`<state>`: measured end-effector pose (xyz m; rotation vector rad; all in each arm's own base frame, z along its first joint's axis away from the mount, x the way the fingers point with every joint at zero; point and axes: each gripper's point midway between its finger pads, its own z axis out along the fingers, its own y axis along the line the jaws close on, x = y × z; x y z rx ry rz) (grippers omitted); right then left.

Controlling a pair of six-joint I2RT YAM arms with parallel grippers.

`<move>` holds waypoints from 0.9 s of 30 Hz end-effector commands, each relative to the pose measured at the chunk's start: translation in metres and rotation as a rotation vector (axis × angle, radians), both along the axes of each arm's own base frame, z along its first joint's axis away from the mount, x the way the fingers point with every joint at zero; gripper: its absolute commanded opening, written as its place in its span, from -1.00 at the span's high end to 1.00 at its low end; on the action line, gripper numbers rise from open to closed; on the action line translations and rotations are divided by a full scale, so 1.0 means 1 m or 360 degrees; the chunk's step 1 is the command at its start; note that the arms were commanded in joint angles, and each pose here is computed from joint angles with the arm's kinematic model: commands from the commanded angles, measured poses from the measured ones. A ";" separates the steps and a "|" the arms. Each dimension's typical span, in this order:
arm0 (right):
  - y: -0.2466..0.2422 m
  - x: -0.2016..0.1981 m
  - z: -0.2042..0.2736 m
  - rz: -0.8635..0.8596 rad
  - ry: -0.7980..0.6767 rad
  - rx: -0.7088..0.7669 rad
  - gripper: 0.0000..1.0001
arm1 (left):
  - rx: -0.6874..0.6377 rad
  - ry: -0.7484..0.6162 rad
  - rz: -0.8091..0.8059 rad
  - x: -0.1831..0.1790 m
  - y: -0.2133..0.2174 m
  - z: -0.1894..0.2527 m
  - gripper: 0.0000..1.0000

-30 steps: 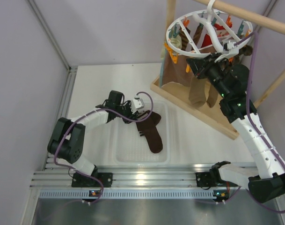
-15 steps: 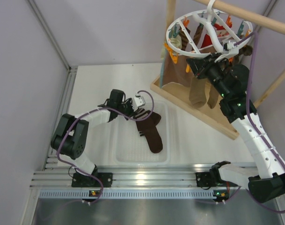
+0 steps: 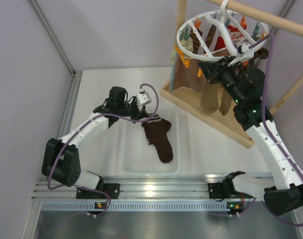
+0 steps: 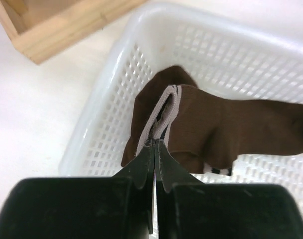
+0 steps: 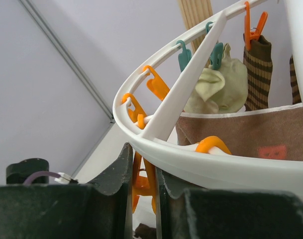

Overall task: Clip the socks to the hanger
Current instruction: Pick up the sock from the bin.

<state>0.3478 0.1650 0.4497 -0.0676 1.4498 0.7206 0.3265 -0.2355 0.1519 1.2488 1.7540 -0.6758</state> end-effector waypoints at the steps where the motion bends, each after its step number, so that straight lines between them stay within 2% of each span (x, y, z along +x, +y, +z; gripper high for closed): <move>1: 0.003 -0.001 -0.005 0.0039 0.0004 -0.0023 1.00 | -0.0105 0.0102 -0.0074 -0.024 -0.006 0.031 1.00; 4: 0.003 -0.002 -0.003 0.0041 -0.0002 -0.0019 1.00 | -0.0165 0.0144 -0.0169 -0.041 -0.010 0.042 1.00; 7: 0.003 -0.001 -0.004 0.0038 -0.0002 -0.0024 1.00 | -0.0140 0.0241 -0.0220 -0.055 -0.012 0.034 1.00; 12: 0.003 -0.001 -0.005 0.0041 0.0003 -0.0021 1.00 | 0.0034 0.0442 -0.0194 -0.060 -0.005 -0.017 1.00; 21: 0.004 0.002 -0.009 0.0039 0.0021 -0.0027 1.00 | 0.0167 0.0808 -0.0146 -0.055 -0.007 -0.074 1.00; 26: 0.005 0.005 -0.013 0.0040 0.0041 -0.0025 1.00 | 0.0141 0.0711 0.0001 -0.035 -0.009 -0.079 0.99; 27: 0.005 0.005 -0.012 0.0043 0.0038 -0.0022 1.00 | 0.0119 0.0668 0.0023 -0.028 -0.011 -0.076 0.91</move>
